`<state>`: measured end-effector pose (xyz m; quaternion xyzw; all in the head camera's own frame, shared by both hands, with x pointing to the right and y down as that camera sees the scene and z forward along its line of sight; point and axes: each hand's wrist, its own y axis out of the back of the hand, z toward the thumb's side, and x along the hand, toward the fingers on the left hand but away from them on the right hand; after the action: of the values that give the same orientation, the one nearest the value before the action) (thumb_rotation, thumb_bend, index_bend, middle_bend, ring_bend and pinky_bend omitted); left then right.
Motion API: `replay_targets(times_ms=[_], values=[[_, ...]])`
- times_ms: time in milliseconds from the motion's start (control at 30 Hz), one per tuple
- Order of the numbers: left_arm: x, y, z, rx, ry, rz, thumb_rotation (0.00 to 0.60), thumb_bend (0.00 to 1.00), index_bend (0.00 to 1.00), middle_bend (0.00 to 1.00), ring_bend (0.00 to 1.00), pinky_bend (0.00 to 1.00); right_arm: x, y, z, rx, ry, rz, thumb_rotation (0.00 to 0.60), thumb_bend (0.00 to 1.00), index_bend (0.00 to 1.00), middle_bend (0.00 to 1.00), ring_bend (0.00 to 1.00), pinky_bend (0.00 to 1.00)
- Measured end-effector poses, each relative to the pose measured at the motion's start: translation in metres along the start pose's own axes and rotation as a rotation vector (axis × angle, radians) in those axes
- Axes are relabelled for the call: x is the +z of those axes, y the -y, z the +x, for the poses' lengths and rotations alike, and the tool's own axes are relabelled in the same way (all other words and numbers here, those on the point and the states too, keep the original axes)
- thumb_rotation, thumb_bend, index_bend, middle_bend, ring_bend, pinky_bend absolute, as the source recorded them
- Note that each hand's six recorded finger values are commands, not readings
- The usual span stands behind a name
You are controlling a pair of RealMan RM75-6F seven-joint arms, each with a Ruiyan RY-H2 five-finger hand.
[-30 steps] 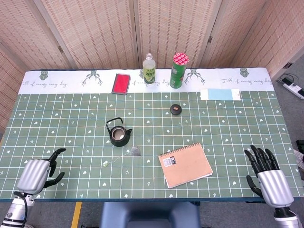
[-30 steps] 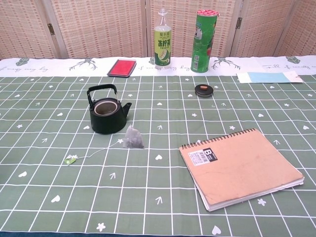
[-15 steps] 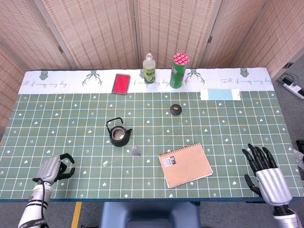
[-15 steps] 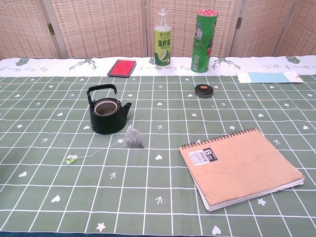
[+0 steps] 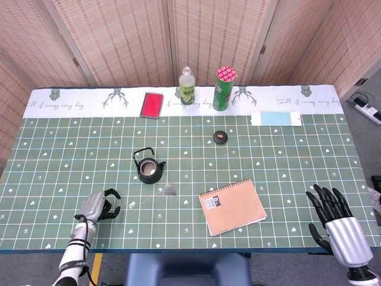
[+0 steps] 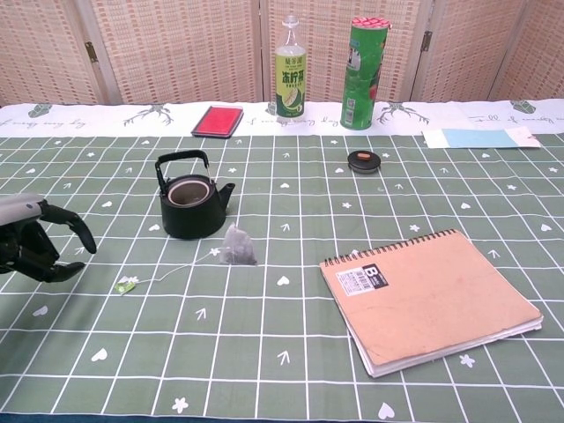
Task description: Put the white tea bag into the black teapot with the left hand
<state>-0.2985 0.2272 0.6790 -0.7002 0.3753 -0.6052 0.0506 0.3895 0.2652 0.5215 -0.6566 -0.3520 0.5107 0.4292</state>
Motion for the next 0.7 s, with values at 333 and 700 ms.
replay_targets(times_ms=[333, 700], values=[[0.007, 0.025, 0.011, 0.022, 0.039, 0.058, 0.6, 0.38, 0.42, 1.0, 1.0, 1.0, 0.001, -0.002, 0.003, -0.007, -0.008, -0.005, 0.6, 0.45, 0.0, 0.0, 0.0, 0.0], [0.007, 0.035, 0.015, 0.055, 0.092, 0.102, 0.6, 0.38, 0.43, 1.0, 1.0, 1.0, 0.002, -0.002, 0.003, -0.006, -0.009, -0.002, 0.6, 0.45, 0.0, 0.0, 0.0, 0.0]])
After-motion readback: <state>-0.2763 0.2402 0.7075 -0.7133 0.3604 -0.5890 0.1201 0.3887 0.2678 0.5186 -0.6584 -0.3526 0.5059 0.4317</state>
